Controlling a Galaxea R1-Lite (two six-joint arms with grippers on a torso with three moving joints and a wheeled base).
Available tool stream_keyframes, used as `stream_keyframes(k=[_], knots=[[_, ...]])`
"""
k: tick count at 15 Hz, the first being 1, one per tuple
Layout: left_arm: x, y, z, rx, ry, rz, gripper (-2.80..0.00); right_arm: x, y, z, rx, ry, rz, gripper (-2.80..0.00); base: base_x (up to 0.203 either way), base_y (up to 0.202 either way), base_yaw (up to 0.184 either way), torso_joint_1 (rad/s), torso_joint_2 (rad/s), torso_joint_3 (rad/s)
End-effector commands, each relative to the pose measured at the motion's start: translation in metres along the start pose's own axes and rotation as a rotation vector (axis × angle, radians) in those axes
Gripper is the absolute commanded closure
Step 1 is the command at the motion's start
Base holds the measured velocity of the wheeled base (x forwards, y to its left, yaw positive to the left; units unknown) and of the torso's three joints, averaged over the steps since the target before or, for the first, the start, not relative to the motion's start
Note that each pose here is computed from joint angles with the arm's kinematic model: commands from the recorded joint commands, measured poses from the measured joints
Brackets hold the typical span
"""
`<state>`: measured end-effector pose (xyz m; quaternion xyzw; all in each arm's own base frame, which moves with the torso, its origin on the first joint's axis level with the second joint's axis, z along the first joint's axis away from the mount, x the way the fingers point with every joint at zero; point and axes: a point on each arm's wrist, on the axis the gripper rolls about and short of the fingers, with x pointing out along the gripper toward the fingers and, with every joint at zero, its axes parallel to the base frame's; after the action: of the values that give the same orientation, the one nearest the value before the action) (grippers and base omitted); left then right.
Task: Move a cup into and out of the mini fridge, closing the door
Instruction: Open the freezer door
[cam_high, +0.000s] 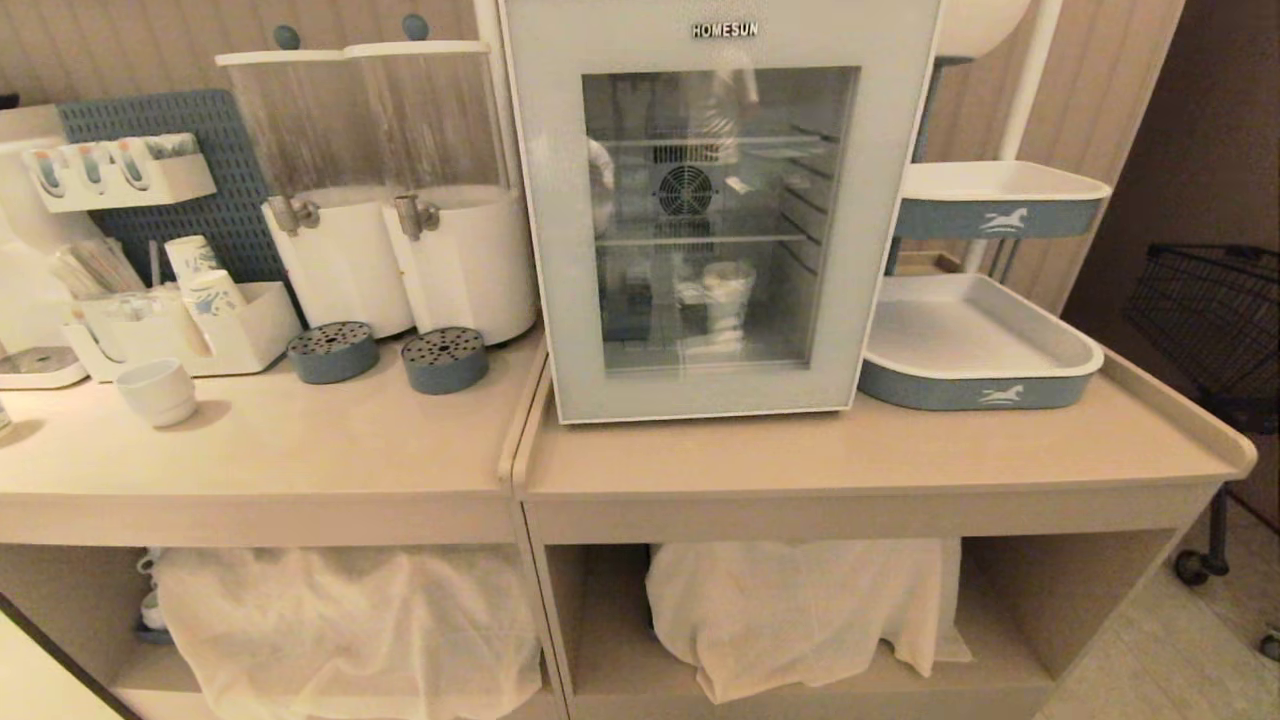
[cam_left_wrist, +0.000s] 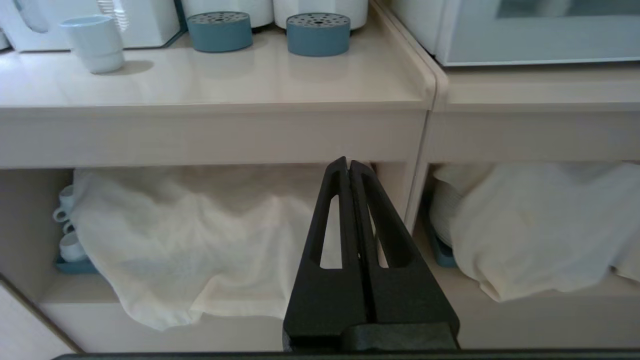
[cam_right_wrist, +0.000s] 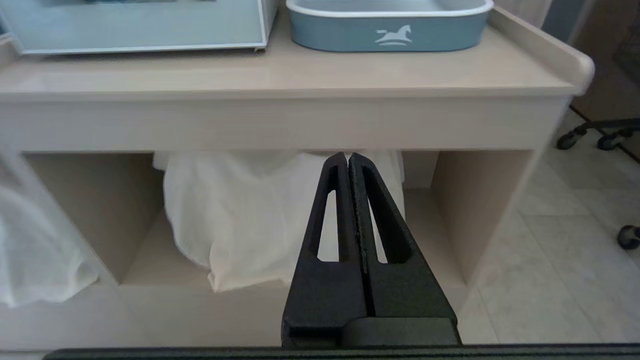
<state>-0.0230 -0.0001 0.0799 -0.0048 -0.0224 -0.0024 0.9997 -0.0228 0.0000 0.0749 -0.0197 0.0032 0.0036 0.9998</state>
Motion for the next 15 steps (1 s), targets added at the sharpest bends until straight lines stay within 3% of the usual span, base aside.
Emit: stream_keyframes(k=[1, 6, 15], knots=[[0.0011, 0.0000, -0.0040, -0.001, 0.014, 0.000, 0.00, 0.0001, 0.0000, -0.0004, -0.001, 0.001, 0.001, 0.00, 0.201, 0.000, 0.000, 0.007, 0.01, 0.002], [0.0012, 0.0000, -0.0037, -0.003, 0.008, 0.000, 0.00, 0.0001, 0.0001, -0.0004, -0.002, 0.001, 0.002, 0.00, 0.159, 0.000, -0.001, 0.001, 0.00, 0.000], [0.0012, 0.0000, -0.0040, -0.001, 0.011, 0.000, 0.00, 0.0001, 0.0001, -0.0006, -0.002, 0.003, 0.002, 0.00, 0.000, 0.000, 0.000, 0.000, 0.00, 0.000]])
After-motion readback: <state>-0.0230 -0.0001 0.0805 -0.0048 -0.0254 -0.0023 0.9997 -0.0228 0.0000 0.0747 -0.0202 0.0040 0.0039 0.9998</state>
